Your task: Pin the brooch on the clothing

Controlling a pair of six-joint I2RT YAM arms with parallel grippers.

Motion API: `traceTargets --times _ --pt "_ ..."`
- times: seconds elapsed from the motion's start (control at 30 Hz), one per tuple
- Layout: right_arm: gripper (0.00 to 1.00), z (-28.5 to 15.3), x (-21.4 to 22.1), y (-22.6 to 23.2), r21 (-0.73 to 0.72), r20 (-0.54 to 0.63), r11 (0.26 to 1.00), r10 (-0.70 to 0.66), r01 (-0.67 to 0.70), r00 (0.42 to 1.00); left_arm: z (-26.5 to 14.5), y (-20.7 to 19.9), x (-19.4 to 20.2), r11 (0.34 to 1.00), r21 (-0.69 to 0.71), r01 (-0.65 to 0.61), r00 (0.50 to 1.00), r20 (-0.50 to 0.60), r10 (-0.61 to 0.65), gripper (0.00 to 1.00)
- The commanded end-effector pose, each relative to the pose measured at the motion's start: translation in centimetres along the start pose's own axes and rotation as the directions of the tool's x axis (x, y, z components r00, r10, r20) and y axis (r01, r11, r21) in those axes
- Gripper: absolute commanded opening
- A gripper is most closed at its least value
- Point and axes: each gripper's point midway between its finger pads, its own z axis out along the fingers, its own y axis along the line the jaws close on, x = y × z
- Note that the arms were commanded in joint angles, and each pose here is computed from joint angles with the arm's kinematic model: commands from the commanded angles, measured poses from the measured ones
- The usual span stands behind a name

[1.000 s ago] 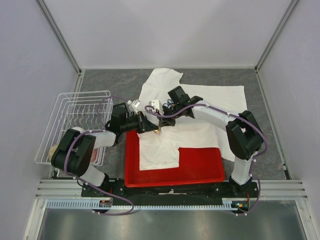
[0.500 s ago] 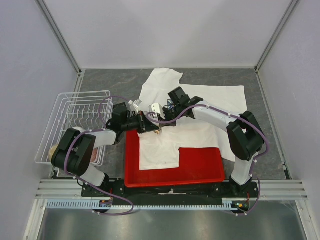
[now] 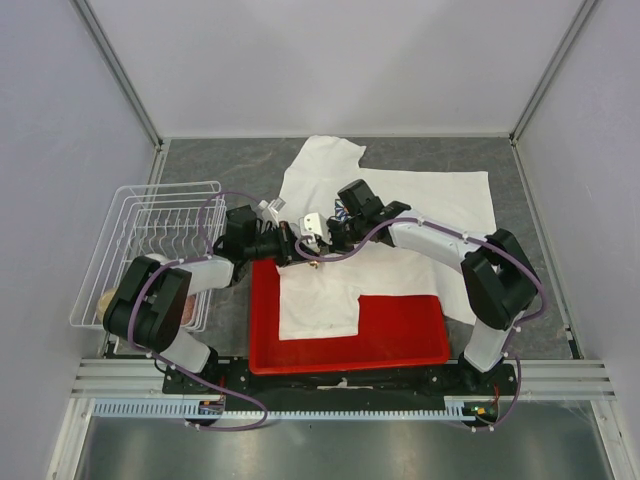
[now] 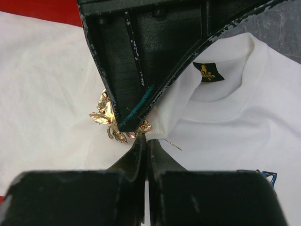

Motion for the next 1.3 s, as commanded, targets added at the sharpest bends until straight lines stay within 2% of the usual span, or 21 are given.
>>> traceTargets --times 0.0,0.27,0.37,0.4,0.47,0.5,0.7,1.0,1.17,1.27 --pt "0.0 -0.4 -3.5 1.7 -0.032 0.101 0.999 -0.019 0.022 0.995 0.5 -0.4 -2.4 0.999 -0.012 -0.043 0.998 0.051 0.044 0.02" --pt "0.02 -0.6 -3.4 1.9 -0.029 0.101 0.999 -0.029 0.032 0.994 0.6 -0.3 -2.4 0.999 -0.039 -0.018 1.0 0.018 0.019 0.02" --pt "0.09 -0.8 -3.3 1.4 -0.007 0.084 1.0 0.0 0.0 0.996 0.3 -0.6 -2.4 0.999 -0.038 -0.037 0.999 0.021 0.037 0.02" --pt "0.16 -0.8 -3.2 1.2 -0.001 0.077 1.0 0.019 -0.019 0.997 0.2 -0.6 -2.4 0.999 -0.036 -0.04 0.999 0.023 0.04 0.02" --pt "0.21 -1.3 -3.0 0.7 0.011 0.075 0.998 0.053 -0.054 0.996 0.0 -0.8 -2.1 0.998 -0.033 -0.048 0.998 0.026 0.049 0.02" --pt "0.28 -1.5 -3.0 0.5 0.018 0.074 0.998 0.064 -0.065 0.995 -0.1 -0.7 -2.1 0.998 -0.035 -0.047 0.998 0.026 0.048 0.02" --pt "0.47 -2.6 -2.2 0.2 0.03 0.063 0.988 0.147 -0.15 0.987 -0.3 -0.7 -1.9 0.996 -0.036 -0.083 0.996 0.023 0.084 0.02" --pt "0.41 -1.7 -1.4 -0.3 0.019 0.062 0.96 0.278 -0.279 0.959 -0.3 -0.5 -1.7 0.995 -0.036 -0.091 0.996 0.021 0.092 0.02" --pt "0.38 -0.9 -1.1 -1.0 0.023 0.065 0.955 0.293 -0.295 0.954 -0.2 -0.5 -1.7 0.996 -0.034 -0.088 0.996 0.021 0.088 0.02" --pt "0.13 -0.7 -1.3 -0.6 -0.006 0.083 0.96 0.281 -0.281 0.956 -0.1 -0.4 -1.9 0.996 -0.04 -0.08 0.996 0.022 0.081 0.02"
